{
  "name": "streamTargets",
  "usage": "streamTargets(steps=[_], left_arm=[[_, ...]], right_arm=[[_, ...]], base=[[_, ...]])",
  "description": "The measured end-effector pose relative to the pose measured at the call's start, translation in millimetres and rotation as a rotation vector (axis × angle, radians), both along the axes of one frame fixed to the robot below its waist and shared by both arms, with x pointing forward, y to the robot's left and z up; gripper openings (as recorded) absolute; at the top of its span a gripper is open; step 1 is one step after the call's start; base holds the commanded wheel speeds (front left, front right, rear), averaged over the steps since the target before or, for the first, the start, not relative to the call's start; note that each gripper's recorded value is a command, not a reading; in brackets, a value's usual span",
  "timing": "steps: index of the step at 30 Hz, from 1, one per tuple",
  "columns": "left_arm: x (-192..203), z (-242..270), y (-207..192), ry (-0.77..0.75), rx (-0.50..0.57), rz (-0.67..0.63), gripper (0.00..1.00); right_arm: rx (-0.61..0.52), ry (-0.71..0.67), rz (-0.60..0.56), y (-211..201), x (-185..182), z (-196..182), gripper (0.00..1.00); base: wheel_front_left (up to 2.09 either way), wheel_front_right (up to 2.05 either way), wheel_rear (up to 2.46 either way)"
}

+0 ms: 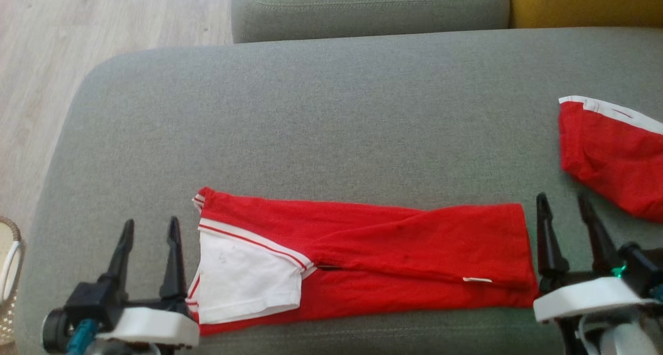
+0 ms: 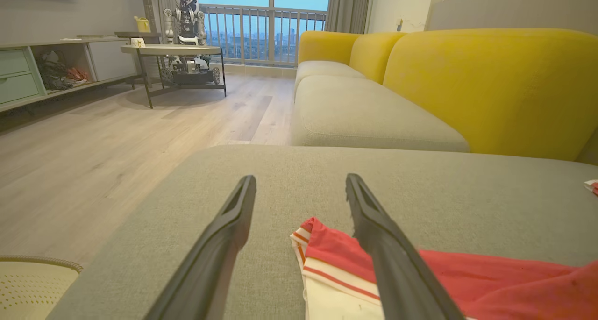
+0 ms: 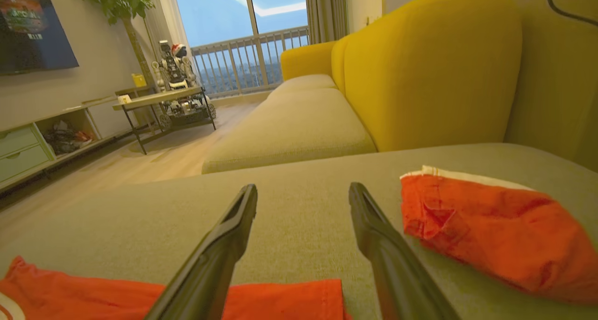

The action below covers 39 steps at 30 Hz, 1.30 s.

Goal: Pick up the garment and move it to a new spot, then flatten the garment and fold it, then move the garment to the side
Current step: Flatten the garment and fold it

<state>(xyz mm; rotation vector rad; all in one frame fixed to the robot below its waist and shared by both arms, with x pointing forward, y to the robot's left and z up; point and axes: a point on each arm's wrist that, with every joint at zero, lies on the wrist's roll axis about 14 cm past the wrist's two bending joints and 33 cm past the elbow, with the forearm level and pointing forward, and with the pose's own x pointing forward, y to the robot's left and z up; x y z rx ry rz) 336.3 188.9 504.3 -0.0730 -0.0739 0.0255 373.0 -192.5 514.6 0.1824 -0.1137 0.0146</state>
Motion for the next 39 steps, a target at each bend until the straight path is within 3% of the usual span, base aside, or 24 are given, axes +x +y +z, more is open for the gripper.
streamTargets(steps=[10, 27, 28, 33, 39], left_arm=[[-0.1, -19.2, -9.3, 0.062, 0.013, -0.039, 1.0], [2.4, -20.0, -3.5, 0.065, 0.014, -0.025, 1.0], [2.1, -20.3, -3.0, 0.066, 0.015, -0.024, 1.0], [2.0, -20.0, -2.2, 0.065, 0.015, -0.024, 1.0], [2.7, -18.3, -5.2, 0.059, 0.02, -0.036, 1.0]], right_arm=[[0.132, 0.343, -0.036, -2.1, -15.2, -104.6, 1.0], [0.168, 0.509, -0.042, 8.8, 2.4, -149.3, 1.0], [0.168, 0.513, -0.035, 11.0, 3.9, -149.9, 0.0], [0.154, 0.517, -0.007, 18.2, 7.6, -149.4, 0.0], [0.079, 0.496, -0.07, -6.5, 6.2, -142.6, 0.0]], base=[[0.0, 0.0, 0.0], [0.0, 0.0, 0.0], [0.0, 0.0, 0.0], [0.0, 0.0, 0.0], [0.0, 0.0, 0.0]])
